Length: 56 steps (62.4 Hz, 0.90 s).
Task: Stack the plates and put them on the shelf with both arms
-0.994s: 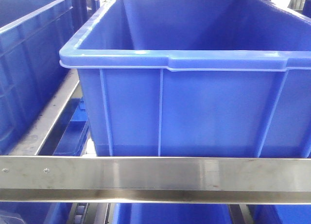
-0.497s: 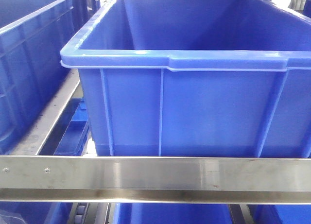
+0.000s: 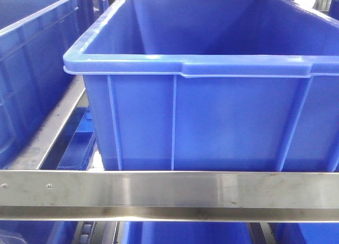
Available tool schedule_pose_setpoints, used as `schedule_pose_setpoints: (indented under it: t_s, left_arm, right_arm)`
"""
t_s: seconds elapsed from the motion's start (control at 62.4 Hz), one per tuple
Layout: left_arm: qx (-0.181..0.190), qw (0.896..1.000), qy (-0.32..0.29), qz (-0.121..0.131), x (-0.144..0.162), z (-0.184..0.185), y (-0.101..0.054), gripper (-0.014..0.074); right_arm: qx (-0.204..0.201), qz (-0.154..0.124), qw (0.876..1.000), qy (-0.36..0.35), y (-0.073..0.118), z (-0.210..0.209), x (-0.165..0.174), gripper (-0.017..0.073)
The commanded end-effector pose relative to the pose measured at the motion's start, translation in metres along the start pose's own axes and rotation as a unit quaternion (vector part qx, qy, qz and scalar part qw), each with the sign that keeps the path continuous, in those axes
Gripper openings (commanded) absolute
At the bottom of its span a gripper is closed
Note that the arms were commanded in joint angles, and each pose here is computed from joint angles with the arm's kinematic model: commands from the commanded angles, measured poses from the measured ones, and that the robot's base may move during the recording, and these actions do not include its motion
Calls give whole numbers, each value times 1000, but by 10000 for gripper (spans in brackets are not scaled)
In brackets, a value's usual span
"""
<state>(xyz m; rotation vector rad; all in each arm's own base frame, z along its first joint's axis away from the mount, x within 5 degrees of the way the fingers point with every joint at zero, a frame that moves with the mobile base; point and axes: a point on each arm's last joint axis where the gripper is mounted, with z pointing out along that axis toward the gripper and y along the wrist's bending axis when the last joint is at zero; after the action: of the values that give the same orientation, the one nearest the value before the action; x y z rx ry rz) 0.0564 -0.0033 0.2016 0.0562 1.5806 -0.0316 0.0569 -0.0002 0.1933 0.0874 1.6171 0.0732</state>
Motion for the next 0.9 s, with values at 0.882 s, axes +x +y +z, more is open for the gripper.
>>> schedule_pose_setpoints:
  t_s: [0.882]
  left_arm:
    - [9, 999, -41, -2, -1, -1, -1, 84]
  right_arm:
    - [-1, -3, 998, -61, 1, -3, -14, 56]
